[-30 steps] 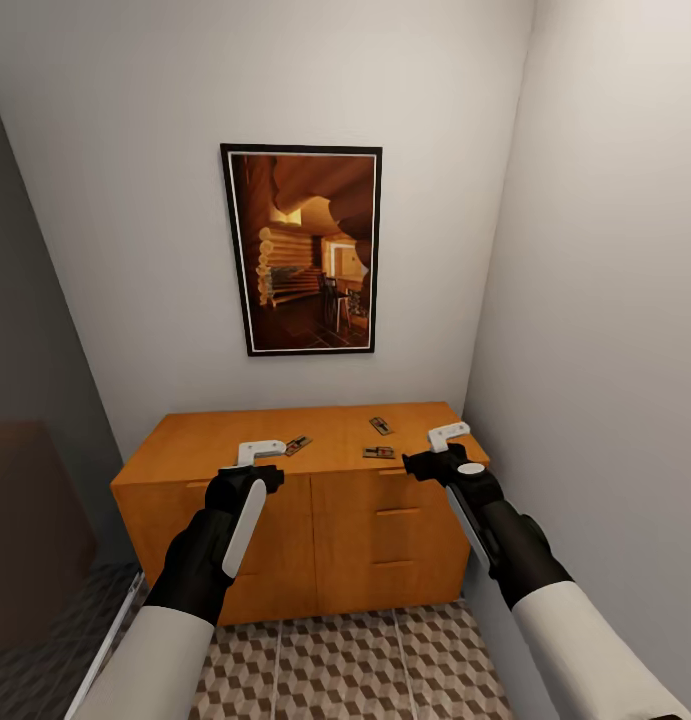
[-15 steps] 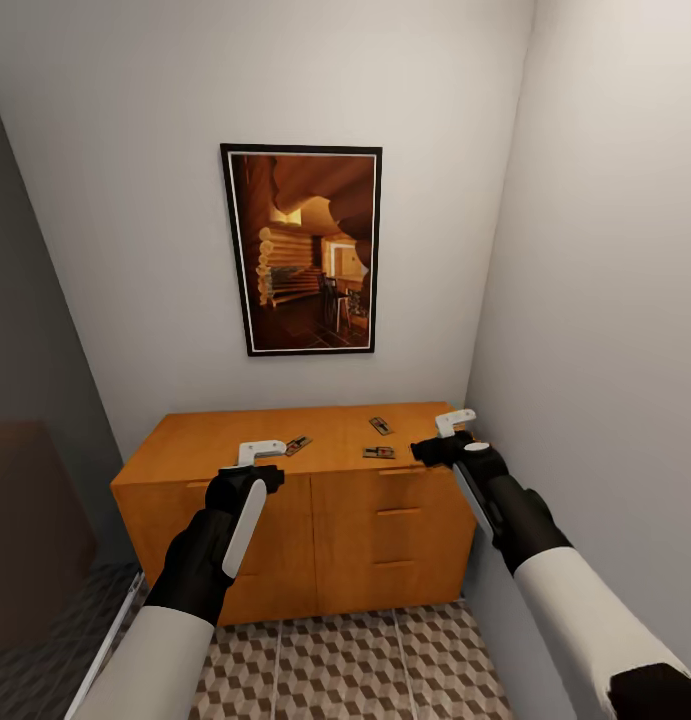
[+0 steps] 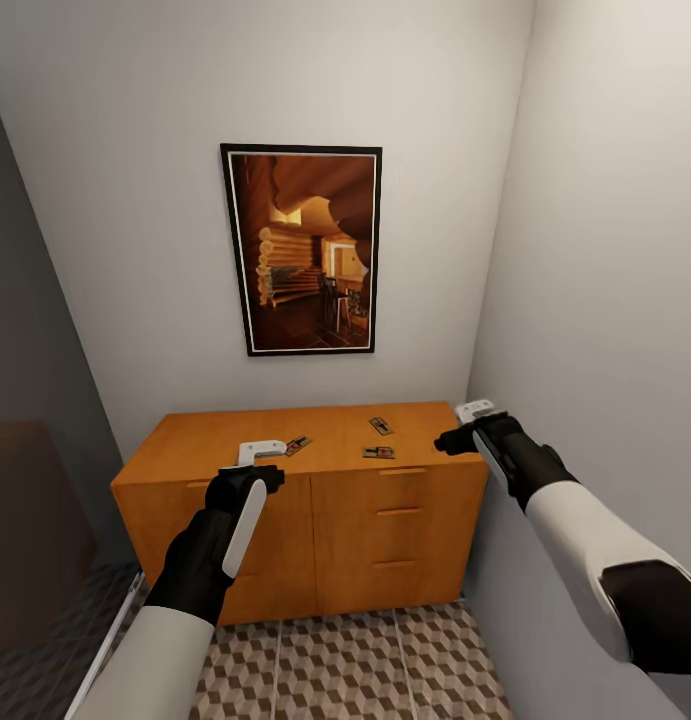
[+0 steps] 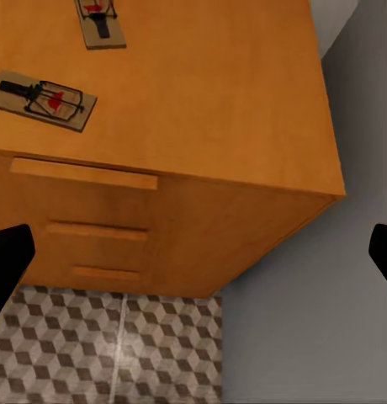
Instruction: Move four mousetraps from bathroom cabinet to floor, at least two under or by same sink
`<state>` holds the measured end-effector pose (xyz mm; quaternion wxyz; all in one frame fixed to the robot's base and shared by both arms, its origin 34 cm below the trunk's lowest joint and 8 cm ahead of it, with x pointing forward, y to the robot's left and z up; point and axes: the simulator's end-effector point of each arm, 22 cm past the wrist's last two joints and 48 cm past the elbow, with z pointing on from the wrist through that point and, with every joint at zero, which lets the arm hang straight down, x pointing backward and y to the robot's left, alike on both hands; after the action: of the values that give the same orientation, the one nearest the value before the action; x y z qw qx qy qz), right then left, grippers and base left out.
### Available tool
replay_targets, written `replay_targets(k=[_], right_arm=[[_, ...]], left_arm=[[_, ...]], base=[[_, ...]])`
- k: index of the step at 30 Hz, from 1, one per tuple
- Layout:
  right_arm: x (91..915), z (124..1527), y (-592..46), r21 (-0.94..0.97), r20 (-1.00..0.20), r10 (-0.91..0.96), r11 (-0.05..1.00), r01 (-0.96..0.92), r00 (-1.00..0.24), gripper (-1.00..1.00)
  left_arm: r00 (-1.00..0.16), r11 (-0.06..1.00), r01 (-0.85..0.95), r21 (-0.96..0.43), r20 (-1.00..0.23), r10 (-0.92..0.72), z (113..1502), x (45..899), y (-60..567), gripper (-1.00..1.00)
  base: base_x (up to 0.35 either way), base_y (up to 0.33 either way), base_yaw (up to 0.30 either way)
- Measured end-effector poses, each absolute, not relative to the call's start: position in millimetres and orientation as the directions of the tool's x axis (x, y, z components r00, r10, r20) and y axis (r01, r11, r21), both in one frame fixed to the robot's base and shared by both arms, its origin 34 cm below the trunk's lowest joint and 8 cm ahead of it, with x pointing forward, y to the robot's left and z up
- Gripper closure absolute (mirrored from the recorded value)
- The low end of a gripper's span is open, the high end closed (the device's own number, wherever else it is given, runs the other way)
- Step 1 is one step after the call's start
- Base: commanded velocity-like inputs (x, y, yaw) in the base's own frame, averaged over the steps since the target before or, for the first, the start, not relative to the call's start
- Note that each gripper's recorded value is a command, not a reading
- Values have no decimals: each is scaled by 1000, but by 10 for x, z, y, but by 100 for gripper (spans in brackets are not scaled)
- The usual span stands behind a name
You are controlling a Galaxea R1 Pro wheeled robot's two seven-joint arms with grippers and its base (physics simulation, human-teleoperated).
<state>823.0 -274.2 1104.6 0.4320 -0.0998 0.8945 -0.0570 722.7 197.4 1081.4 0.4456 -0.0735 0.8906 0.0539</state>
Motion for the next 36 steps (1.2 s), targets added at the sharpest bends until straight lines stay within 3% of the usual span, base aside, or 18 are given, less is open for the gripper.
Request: replay_targets(k=[36], right_arm=[[8234, 10952, -2481, -125, -771, -237, 966, -225, -591, -100]], left_arm=[[-592, 984, -177, 28, -802, -83, 10810, 7229, 1967, -100]], base=[[0, 0, 0]])
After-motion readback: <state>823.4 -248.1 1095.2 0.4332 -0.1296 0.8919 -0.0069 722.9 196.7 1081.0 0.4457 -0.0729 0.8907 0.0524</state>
